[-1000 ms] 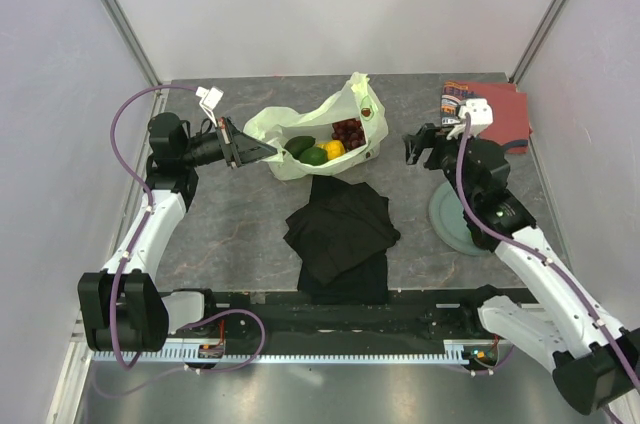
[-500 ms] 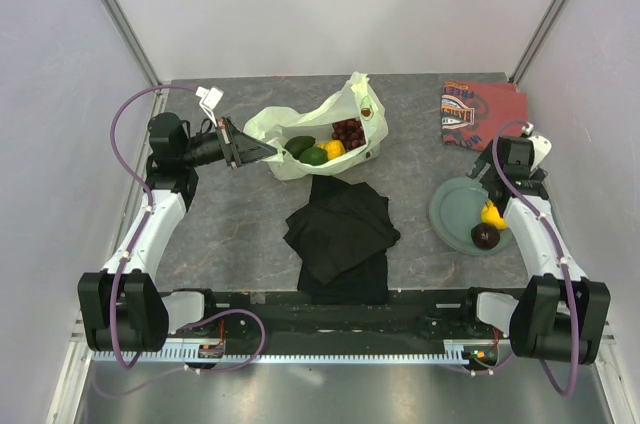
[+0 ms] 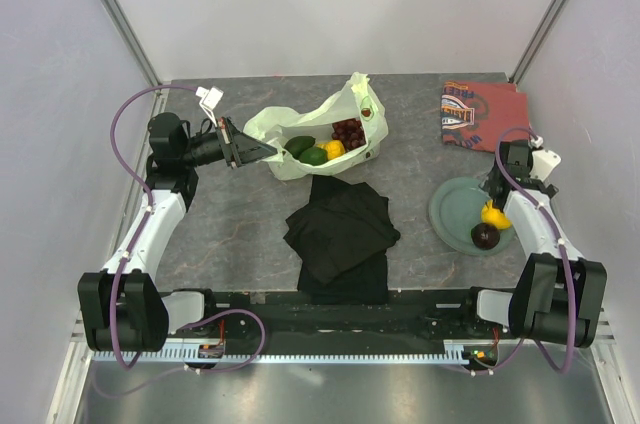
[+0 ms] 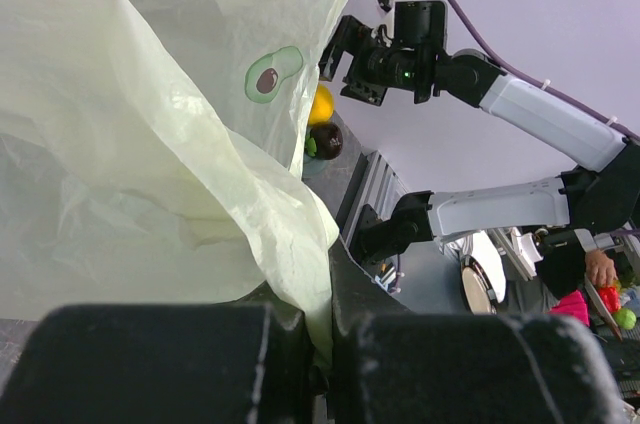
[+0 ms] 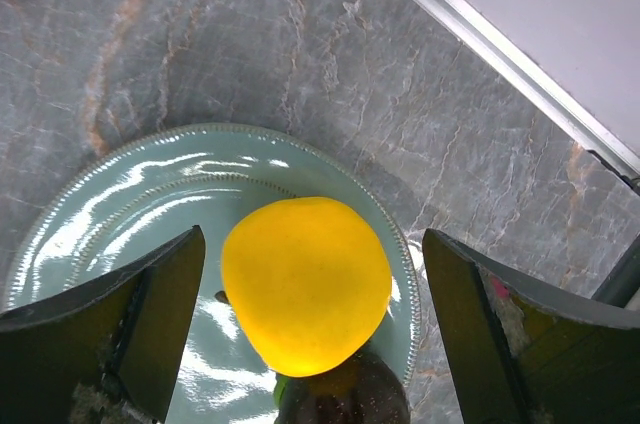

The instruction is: Place the fruits into the plastic bag

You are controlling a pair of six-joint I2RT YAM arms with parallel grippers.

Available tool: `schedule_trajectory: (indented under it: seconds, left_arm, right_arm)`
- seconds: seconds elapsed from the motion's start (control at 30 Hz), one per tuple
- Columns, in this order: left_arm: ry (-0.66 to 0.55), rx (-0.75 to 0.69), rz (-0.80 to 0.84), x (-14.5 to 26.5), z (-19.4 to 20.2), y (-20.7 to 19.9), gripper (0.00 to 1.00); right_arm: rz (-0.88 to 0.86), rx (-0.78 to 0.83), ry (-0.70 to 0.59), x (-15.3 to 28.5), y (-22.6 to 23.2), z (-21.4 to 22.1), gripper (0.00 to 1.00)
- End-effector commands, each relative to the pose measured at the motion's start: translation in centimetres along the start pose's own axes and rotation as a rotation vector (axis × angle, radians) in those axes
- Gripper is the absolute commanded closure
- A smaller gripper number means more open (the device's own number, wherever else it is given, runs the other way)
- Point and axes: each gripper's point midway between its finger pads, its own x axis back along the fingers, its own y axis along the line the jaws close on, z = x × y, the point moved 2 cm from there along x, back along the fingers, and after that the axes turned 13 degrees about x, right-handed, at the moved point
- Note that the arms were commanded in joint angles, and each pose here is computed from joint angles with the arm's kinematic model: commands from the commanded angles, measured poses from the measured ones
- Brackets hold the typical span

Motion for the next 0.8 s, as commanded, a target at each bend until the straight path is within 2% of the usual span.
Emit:
schedule_trajectory:
  seconds: [0.0,0.43,0.53,0.6,0.63,0.77]
  left_arm:
    - [-0.011,-0.063,0.013,0.0,-0.9,-0.8,0.99]
    - [-0.009,-0.063,0.014,-0.1,-0.9,-0.8,0.98]
    - [-0.011,-0.063,0.013,-0.1,-0.9,-0.8,0.99]
    - [-0.009,-0.061,0.013,-0.1,-0.9,-0.7,0.99]
    - [-0.01,-0.06,0.012,-0.1,-0.9,-0.7,0.98]
    - [-0.011,-0.06,0.011,-0.1,-0.9,-0.7,0.98]
  right_arm:
    - [-0.004,0.005,0.029,-0.8,0.2,1.1,0.02]
    - [-0.032,0.009,0.087,-2.4,1.2,3.4,0.03]
    - [-0.033,0.016,0.101,-2.7,1.4,3.9,0.09]
    - [-0.039,0.019,0.099,-2.7,1.4,3.9,0.18]
    - [-0.043,0.022,0.093,-2.7,1.4,3.8,0.25]
    - [-0.04,0.021,0.075,-2.5,1.2,3.5,0.37]
